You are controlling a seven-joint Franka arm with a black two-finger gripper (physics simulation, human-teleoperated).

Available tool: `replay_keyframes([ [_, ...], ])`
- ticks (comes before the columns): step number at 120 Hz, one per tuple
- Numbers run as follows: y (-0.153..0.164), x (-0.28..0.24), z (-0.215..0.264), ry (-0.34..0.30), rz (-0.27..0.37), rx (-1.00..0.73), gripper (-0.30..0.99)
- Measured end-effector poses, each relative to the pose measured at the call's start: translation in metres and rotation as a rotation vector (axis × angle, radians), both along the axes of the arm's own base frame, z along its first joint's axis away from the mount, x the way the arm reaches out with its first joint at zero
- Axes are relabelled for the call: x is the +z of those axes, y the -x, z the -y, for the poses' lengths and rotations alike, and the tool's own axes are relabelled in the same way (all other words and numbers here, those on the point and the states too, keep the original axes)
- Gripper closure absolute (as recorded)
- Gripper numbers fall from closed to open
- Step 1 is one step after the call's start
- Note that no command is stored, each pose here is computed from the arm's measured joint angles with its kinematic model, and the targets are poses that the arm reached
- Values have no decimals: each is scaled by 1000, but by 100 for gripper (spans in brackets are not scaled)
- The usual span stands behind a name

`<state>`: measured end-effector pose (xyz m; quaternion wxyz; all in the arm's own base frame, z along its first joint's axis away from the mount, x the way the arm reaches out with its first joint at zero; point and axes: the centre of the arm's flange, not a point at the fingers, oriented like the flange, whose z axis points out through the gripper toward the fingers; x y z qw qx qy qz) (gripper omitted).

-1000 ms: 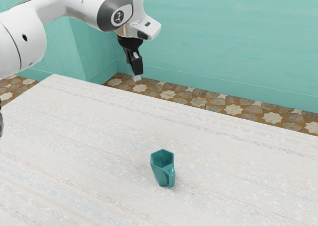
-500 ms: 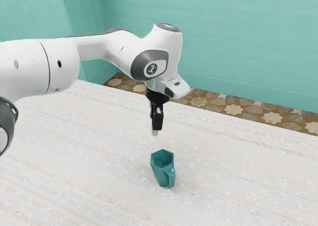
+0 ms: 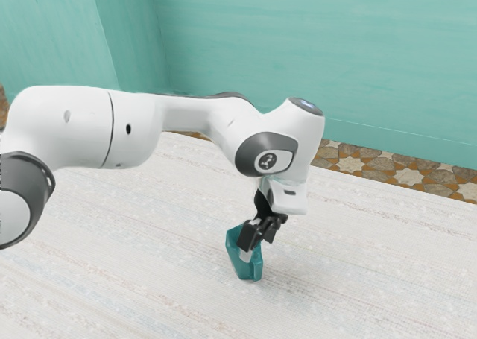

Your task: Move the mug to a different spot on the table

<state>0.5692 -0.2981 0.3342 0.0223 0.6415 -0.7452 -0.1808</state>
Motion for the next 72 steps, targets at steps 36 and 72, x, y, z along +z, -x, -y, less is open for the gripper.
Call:
replay_keyframes([
  [36, -24, -34, -22, 75, -73, -158, 0],
  [72, -37, -53, -24, 143, -24, -296, 4],
])
